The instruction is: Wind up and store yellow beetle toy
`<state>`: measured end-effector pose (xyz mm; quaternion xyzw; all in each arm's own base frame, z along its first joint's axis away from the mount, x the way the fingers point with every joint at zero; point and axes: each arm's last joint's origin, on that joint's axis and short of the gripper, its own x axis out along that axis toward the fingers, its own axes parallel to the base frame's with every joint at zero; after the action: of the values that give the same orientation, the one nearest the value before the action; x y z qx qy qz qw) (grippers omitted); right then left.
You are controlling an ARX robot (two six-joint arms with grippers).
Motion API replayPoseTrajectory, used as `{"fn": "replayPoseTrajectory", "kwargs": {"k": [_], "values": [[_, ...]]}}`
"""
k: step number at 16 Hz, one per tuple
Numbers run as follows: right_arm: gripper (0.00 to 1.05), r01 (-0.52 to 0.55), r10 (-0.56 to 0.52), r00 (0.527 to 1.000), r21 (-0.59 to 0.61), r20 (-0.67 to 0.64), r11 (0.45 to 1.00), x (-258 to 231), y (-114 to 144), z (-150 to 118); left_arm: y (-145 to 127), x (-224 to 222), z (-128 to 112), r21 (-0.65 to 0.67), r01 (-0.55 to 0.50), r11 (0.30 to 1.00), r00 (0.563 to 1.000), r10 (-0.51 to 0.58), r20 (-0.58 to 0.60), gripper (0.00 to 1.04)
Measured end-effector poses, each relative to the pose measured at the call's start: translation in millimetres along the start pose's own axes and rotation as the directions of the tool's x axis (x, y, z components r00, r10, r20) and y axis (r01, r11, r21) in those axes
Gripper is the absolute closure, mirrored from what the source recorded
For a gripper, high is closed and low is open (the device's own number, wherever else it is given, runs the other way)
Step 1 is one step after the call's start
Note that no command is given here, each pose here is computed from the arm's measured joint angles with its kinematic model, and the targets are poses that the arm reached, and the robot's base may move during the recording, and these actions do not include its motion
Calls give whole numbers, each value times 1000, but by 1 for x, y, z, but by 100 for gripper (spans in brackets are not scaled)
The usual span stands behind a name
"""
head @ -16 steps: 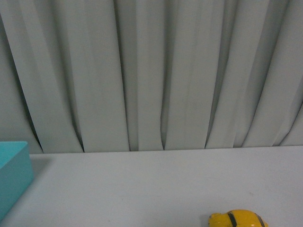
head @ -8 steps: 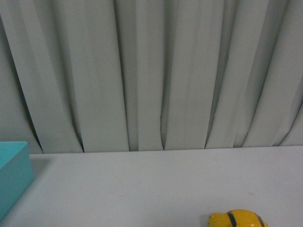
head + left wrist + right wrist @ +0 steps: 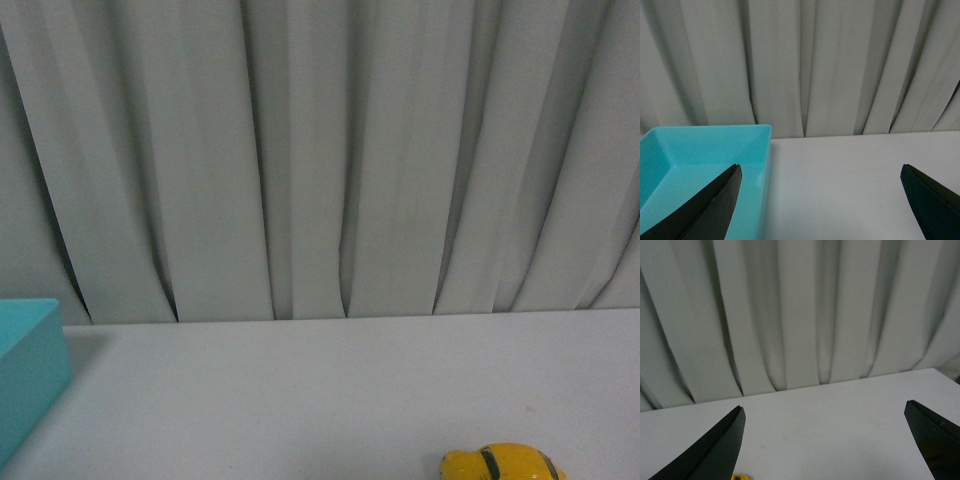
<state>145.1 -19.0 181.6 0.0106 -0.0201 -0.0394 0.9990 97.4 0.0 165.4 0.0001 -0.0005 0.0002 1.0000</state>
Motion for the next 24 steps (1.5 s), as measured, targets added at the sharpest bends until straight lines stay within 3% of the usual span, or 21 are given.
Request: {"fn": "replayPoseTrajectory", "kwargs": {"k": [4, 6, 7, 9, 11, 15, 16, 19, 21, 24], "values": [[7, -163, 163, 985, 6, -51, 987, 56, -9, 3, 0, 0, 0, 0, -1, 1000, 1000, 1, 0, 7], [7, -329, 323, 931, -8, -171, 944, 94, 0, -11, 0, 0, 0, 0, 0, 1000, 1000, 0, 0, 7], [7, -381, 370, 914, -38, -167, 924, 100, 4, -15, 0, 0, 0, 0, 0, 1000, 1000, 0, 0, 7], [7, -517, 491, 843, -80, -219, 852, 111, 13, -24, 0, 0, 0, 0, 0, 1000, 1000, 0, 0, 7], [7, -670, 601, 733, -183, -320, 720, 123, 16, -34, 0, 0, 0, 0, 0, 1000, 1000, 0, 0, 7], [7, -831, 667, 554, -286, -498, 477, 140, 4, -44, 0, 0, 0, 0, 0, 1000, 1000, 0, 0, 7], [7, -853, 675, 521, -286, -522, 437, 141, 1, -45, 0, 0, 0, 0, 0, 1000, 1000, 0, 0, 7], [7, -931, 714, 364, -226, -598, 286, 143, -8, -59, 0, 0, 0, 0, 0, 1000, 1000, 0, 0, 7], [7, -948, 717, 317, -223, -621, 227, 150, -13, -68, 0, 0, 0, 0, 0, 1000, 1000, 0, 0, 7], [7, -950, 709, 310, -237, -634, 203, 165, -24, -75, 0, 0, 0, 0, 0, 1000, 1000, 0, 0, 7]]}}
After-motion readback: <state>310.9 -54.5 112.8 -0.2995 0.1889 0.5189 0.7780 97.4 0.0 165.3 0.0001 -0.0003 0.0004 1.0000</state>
